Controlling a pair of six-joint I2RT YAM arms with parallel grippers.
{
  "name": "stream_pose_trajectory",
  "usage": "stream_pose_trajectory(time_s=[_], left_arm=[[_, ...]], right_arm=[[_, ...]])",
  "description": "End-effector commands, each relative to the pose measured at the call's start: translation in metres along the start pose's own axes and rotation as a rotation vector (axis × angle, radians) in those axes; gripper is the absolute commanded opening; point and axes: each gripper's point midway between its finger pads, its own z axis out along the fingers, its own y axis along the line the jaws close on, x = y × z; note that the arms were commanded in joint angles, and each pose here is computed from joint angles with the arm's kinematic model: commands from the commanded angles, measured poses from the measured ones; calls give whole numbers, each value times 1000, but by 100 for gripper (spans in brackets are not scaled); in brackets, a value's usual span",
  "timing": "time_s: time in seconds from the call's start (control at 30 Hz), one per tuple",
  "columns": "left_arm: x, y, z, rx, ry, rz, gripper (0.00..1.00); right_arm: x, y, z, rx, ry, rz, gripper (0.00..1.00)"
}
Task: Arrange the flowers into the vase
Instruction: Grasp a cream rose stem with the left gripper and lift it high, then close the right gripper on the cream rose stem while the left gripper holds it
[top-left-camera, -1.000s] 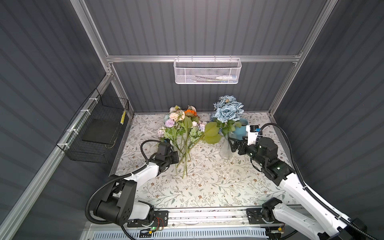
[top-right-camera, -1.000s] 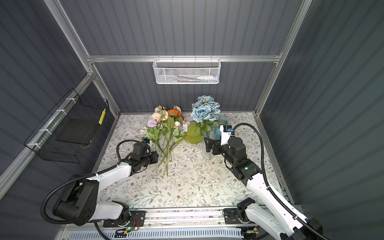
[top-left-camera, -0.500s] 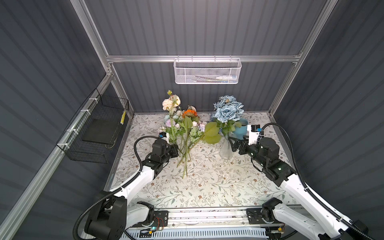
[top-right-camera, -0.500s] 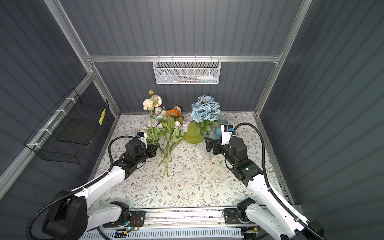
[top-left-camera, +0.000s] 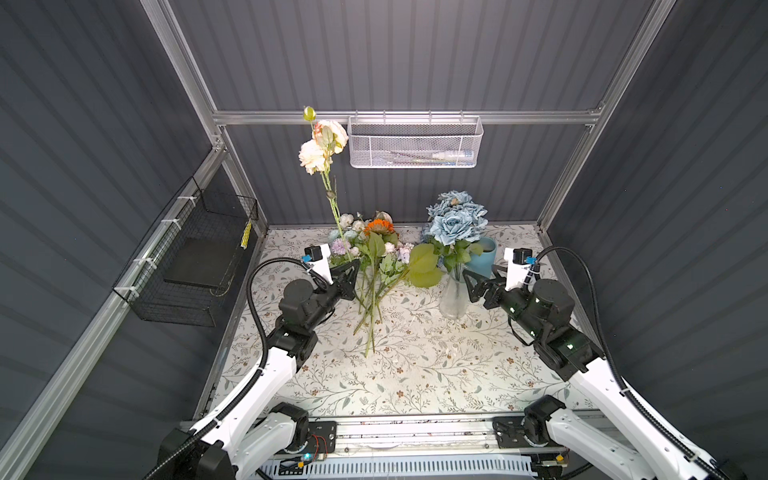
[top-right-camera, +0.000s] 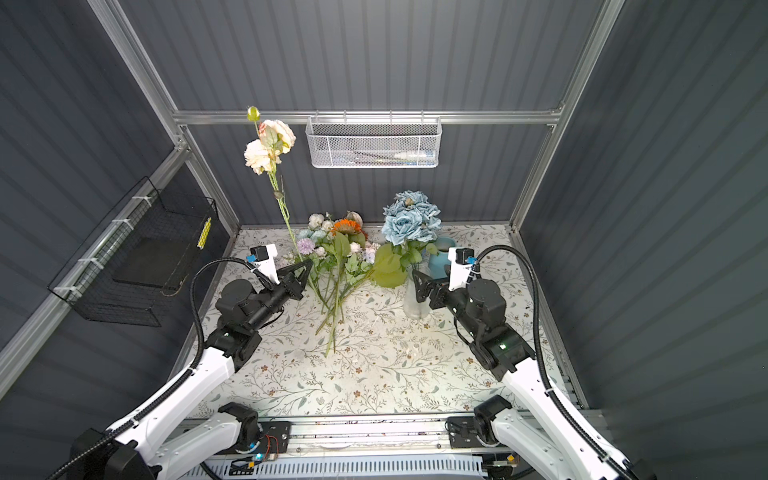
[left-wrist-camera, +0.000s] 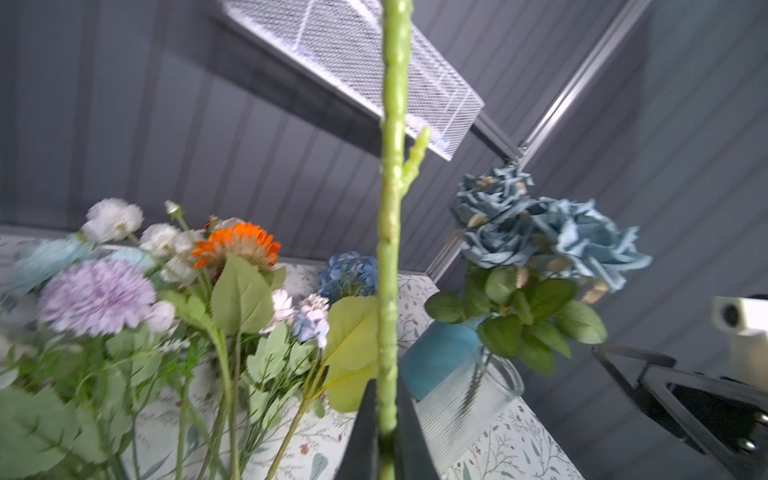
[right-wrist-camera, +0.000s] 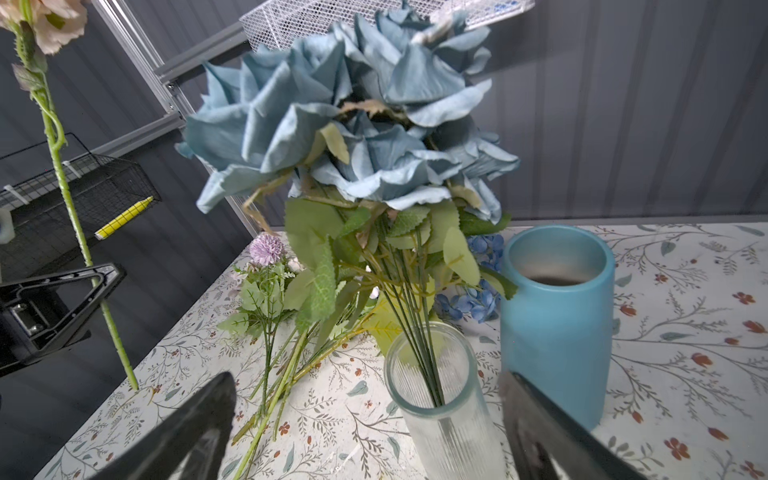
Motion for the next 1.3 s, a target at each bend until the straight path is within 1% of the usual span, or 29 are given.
stream_pose_trajectory(time_s=[0.0,0.17,0.27,0.37,0.47,0.57,0.6,0.67,0.8,0.9,1.0,1.03,1.1,1.17,1.27], left_arm=[[-29,-53,-2,209,-59,99,0],[-17,-94,10,345,-43,130,0],[-1,-124,22,409,-13,180,0],[13,-152,32,475,9,217,0],[25,-173,42,522,24,245,0],[41,-192,49,563,48,271,0],[45,-197,50,576,56,277,0],[53,-200,56,561,61,279,0],[68,-211,58,576,80,294,0],[77,-217,57,586,92,303,0],[81,-221,55,596,101,310,0],[82,-222,54,599,104,311,0],[84,-222,53,599,109,310,0],[86,-222,51,600,114,310,0],[87,-221,51,595,118,308,0]], right_arm=[[-36,18,-13,-66,-89,-32,97],[-62,27,-29,-76,-139,-71,92],[-78,46,-39,-152,-149,-82,87],[-84,69,-43,-256,-148,-77,83],[-85,92,-46,-341,-128,-98,80],[-82,110,-48,-408,-113,-130,80],[-82,114,-49,-421,-111,-134,80],[-82,116,-48,-430,-110,-127,80],[-81,115,-45,-434,-123,-107,78],[-78,115,-40,-435,-123,-90,75],[-74,114,-33,-431,-117,-81,69],[-74,115,-32,-433,-117,-78,65],[-74,114,-30,-431,-120,-77,53],[-74,113,-28,-426,-121,-73,24],[-72,113,-27,-425,-119,-70,5]])
